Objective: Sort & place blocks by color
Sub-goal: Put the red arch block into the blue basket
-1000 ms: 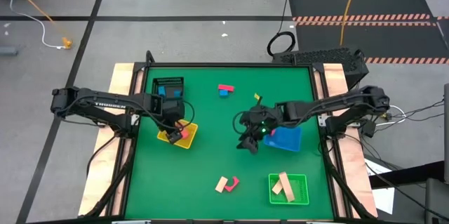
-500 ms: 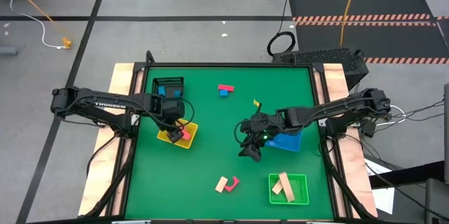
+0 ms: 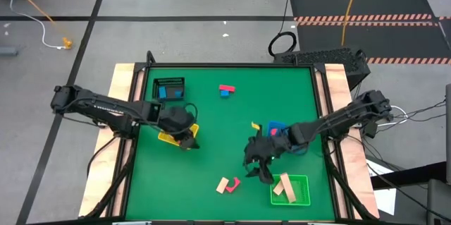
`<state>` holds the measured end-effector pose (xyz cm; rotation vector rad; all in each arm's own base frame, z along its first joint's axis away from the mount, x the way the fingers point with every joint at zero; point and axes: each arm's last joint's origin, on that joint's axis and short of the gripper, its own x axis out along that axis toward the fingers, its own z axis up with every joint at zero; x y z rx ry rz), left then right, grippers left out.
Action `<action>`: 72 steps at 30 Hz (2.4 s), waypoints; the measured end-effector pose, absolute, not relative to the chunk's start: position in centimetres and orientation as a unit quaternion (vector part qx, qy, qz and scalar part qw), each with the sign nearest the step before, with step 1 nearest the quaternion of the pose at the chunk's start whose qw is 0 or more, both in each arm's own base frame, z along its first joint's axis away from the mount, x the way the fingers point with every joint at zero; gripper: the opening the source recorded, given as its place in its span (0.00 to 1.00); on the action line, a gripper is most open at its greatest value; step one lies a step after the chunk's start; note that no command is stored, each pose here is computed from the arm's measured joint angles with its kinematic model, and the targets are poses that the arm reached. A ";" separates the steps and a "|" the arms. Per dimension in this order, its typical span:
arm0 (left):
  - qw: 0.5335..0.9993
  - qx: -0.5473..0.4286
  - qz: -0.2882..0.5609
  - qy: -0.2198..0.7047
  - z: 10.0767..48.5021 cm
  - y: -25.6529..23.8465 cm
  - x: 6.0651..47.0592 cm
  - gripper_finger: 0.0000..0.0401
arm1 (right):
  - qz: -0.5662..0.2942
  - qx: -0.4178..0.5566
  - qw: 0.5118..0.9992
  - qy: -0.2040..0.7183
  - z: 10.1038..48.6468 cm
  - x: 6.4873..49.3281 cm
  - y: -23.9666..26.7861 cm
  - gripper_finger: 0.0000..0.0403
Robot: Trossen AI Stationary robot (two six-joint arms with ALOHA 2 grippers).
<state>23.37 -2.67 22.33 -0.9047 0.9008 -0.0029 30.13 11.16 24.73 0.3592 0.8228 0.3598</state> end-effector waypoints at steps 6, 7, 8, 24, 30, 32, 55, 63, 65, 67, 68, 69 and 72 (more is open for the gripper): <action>0.839 -0.439 -0.068 0.314 24.5 -5.2 24.6 0.53 | 0.213 0.041 0.916 0.339 23.0 31.1 14.7 0.55; 0.841 -0.442 -0.076 0.303 24.7 -5.7 24.7 0.53 | 0.216 0.029 0.917 0.334 22.6 31.3 15.1 0.55; 0.842 -0.445 -0.082 0.293 24.9 -6.1 24.7 0.53 | 0.220 0.020 0.918 0.330 22.0 31.6 15.5 0.55; 0.841 -0.465 -0.071 0.265 25.4 -11.1 23.2 0.53 | 0.234 -0.043 0.900 0.366 14.9 33.9 16.8 0.55; 0.841 -0.469 -0.066 0.262 25.4 -11.6 23.0 0.53 | 0.202 -0.073 0.902 0.373 13.5 34.2 16.7 0.55; 0.842 -0.469 -0.063 0.260 25.4 -11.6 23.0 0.53 | 0.191 -0.086 0.902 0.378 13.1 34.3 16.5 0.55; 0.844 -0.470 -0.052 0.253 25.4 -11.5 23.0 0.53 | 0.134 0.002 0.909 0.394 13.2 34.4 16.0 0.29; 0.844 -0.470 -0.052 0.253 25.4 -11.5 23.0 0.53 | 0.118 0.071 0.921 0.365 17.2 33.8 15.4 0.29; 0.844 -0.469 -0.051 0.253 25.4 -11.5 23.0 0.53 | 0.114 0.073 0.925 0.355 18.9 33.4 14.8 0.29; 0.846 -0.467 -0.052 0.252 25.4 -11.5 23.0 0.53 | 0.095 0.071 0.929 0.349 20.6 32.7 14.0 0.29; 0.846 -0.467 -0.051 0.251 25.4 -11.5 23.0 0.53 | 0.080 0.068 0.932 0.346 21.5 32.2 13.5 0.29; 0.847 -0.466 -0.048 0.250 25.4 -11.4 23.0 0.53 | 0.060 0.063 0.935 0.343 22.4 31.8 12.9 0.29; 0.851 -0.464 -0.040 0.244 25.4 -11.3 23.1 0.53 | -0.005 0.059 0.939 0.339 24.6 30.2 11.1 0.29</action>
